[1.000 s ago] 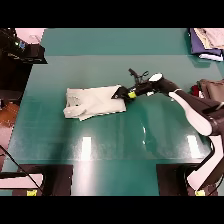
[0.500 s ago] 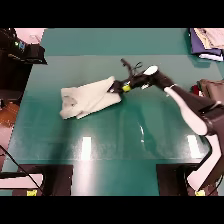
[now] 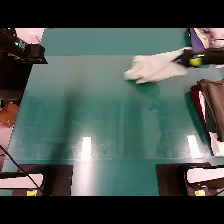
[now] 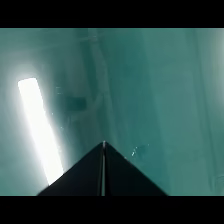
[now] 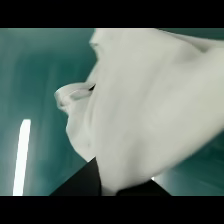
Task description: Fold the shirts.
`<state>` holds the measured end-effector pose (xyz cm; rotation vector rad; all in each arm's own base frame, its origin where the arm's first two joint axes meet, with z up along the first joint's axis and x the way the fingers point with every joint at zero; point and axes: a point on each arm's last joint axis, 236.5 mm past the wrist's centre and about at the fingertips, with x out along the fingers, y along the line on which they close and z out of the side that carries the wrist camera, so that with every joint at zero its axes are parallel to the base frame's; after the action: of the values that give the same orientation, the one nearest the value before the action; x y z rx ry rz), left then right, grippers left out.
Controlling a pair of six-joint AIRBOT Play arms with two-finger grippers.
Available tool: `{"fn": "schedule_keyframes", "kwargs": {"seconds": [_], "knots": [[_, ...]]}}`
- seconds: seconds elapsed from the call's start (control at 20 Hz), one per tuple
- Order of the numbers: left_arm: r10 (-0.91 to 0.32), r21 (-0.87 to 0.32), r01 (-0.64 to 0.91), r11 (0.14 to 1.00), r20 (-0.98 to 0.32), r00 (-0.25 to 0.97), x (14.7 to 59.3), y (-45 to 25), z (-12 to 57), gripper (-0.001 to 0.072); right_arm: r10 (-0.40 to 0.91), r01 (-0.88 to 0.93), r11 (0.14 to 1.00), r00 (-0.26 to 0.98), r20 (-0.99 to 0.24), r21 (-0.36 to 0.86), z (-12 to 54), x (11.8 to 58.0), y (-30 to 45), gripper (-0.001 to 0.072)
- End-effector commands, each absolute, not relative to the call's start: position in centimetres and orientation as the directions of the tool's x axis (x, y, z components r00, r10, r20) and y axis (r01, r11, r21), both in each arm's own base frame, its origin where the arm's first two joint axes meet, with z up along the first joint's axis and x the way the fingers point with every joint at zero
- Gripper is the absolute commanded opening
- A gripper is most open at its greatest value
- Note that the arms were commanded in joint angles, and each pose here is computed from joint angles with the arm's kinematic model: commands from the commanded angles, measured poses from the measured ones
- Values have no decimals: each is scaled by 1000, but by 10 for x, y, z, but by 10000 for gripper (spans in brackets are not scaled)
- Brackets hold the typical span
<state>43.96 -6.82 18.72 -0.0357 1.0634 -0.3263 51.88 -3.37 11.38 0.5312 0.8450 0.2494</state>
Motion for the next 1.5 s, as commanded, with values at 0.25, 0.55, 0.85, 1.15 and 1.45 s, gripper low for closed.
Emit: {"fn": "schedule_keyframes", "kwargs": {"seconds": [0.25,0.55,0.85,1.15,1.45], "knots": [[-366,-264,278,924,-819,441,439,-89,195,24,59,322,795,802,-595,514,152,468,-229,12],[-368,-263,278,924,-808,460,443,-89,198,24,-56,308,831,874,-483,462,227,445,-236,12],[-368,-259,280,924,-804,467,445,-89,199,24,-97,298,873,882,-460,387,277,407,-208,12],[-368,-241,310,920,-805,466,445,-89,199,24,-176,458,854,700,-692,245,239,346,-209,14],[-368,-227,331,916,-806,464,444,-89,198,24,-240,671,737,364,-900,75,185,268,-226,18]]}}
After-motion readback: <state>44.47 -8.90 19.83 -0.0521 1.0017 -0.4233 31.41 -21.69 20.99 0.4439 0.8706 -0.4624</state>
